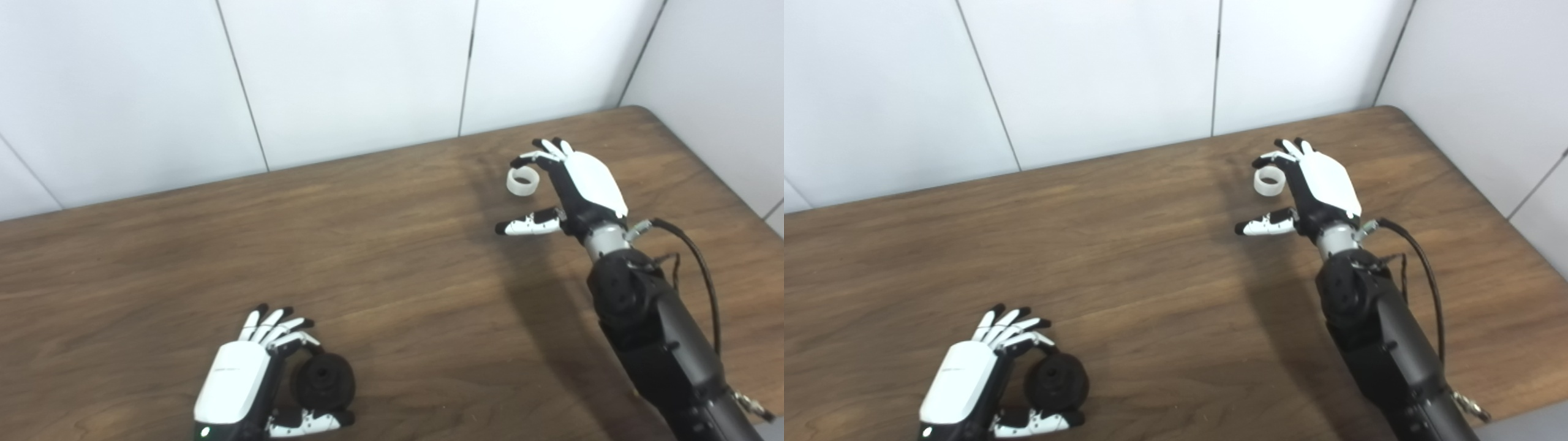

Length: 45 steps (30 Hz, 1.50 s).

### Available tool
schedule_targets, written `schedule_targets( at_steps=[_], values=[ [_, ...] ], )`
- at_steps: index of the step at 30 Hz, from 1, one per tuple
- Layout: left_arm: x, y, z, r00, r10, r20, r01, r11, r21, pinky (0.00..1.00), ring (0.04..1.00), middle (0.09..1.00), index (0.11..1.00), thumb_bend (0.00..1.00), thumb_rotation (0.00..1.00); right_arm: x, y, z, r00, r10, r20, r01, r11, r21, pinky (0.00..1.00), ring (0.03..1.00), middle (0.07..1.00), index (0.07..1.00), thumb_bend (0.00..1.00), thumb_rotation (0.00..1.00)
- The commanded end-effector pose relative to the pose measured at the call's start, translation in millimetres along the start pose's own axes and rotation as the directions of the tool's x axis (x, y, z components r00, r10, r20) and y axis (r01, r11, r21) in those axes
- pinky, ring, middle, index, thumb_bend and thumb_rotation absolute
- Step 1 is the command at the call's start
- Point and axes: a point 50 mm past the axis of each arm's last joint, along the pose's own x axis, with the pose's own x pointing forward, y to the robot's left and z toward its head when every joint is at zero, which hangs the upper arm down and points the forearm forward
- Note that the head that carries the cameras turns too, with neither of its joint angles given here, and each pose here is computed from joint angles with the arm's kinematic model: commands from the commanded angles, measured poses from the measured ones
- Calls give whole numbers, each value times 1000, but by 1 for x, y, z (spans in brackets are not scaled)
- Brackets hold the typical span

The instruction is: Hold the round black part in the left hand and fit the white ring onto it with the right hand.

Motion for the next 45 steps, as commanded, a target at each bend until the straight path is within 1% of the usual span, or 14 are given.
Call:
schedule_targets(
  at_steps=[1,2,8,11,16,18,23,31,38,45],
  values=[
    [-5,4,-4,1000,-18,0,18,999,29,1000,912,801,484,522,50,17,-26,6,997,-77,24,78,996,-51,1000,1000,967,774,804,238],
    [-6,5,-5,1000,-19,-1,19,999,29,1000,911,802,485,522,49,21,-29,5,997,-72,15,73,995,-68,1000,1000,979,779,825,222],
    [-8,5,-8,1000,-17,-4,17,1000,26,1000,908,802,485,522,49,45,-40,-2,998,-51,-28,47,990,-134,1000,1000,997,791,860,254],
    [-10,6,-10,1000,-19,-6,19,1000,25,1000,907,804,485,522,48,57,-42,-4,998,-27,-53,20,989,-144,1000,1000,1000,801,862,251],
    [-11,7,-11,1000,-18,-5,18,1000,21,1000,899,797,485,522,48,72,-45,-5,997,5,-74,-17,986,-168,1000,1000,999,805,863,274],
    [-12,7,-11,1000,-22,-3,22,1000,18,1000,900,796,485,522,48,78,-47,-5,996,35,-82,-49,984,-174,1000,1000,1000,806,854,278],
    [-13,6,-8,1000,-28,-2,28,999,17,1000,902,798,485,522,48,86,-51,-4,991,90,-99,-107,975,-192,1000,1000,998,794,848,302],
    [-17,7,-6,999,-31,-7,31,999,18,1000,903,799,485,522,49,102,-50,0,982,137,-128,-163,963,-215,1000,1000,979,764,853,305],
    [-19,9,-5,1000,-22,-8,23,1000,10,1000,901,797,485,522,47,118,-53,3,975,161,-156,-193,955,-223,1000,1000,958,724,849,301],
    [-20,9,-5,999,-31,-13,32,999,9,1000,904,798,485,522,47,127,-53,6,971,176,-159,-209,953,-220,1000,1000,952,710,845,300]
  ],
)
